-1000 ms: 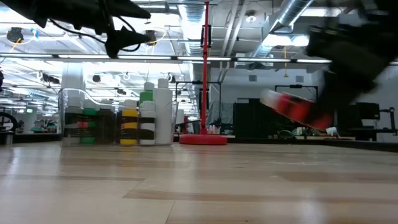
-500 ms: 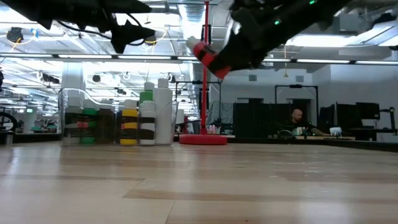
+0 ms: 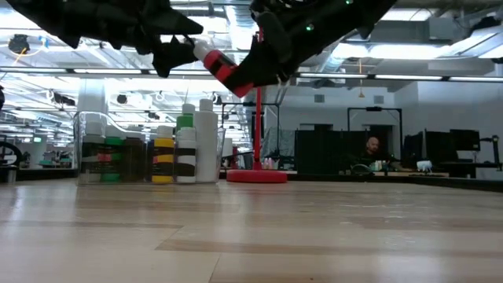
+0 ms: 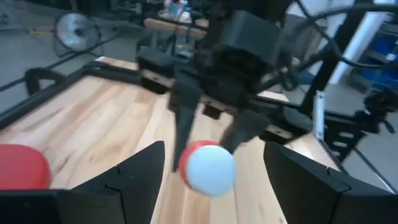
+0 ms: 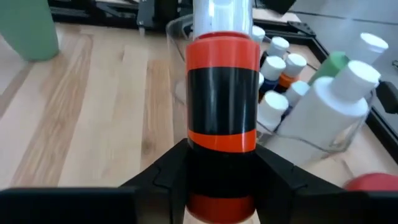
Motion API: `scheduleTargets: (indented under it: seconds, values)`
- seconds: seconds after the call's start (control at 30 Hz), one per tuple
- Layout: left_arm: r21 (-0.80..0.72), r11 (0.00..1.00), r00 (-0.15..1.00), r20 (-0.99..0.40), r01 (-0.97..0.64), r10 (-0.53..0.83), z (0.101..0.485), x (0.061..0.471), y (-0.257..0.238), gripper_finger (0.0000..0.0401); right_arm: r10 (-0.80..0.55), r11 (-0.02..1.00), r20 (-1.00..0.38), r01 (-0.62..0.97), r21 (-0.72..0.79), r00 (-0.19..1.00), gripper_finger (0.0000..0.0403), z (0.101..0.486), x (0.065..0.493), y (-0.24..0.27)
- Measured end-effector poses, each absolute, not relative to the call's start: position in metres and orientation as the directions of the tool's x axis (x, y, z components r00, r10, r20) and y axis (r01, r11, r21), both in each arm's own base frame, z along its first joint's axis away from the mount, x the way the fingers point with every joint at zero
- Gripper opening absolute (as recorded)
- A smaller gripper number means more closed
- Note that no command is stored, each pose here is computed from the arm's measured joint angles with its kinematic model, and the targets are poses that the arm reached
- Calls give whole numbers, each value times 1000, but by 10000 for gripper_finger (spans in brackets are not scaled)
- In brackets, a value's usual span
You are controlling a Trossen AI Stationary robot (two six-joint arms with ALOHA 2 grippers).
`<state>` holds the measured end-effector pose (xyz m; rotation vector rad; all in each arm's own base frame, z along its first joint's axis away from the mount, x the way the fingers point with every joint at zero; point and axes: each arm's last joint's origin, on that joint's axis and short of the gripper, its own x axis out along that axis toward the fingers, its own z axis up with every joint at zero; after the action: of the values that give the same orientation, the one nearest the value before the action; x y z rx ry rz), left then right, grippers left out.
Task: Pick & Place Paint Supplies
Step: Put the orange paint bottle into the transparent bin
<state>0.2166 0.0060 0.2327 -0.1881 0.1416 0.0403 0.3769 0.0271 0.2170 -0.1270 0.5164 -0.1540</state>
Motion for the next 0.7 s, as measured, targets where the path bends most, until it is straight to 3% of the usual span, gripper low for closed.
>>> scheduleTargets:
  seconds: [0.7]
  values:
    - [-85,996,985,-174,-18,3,222,226,6,260,-173,982,-475,116,-148,863,134,217,379,22]
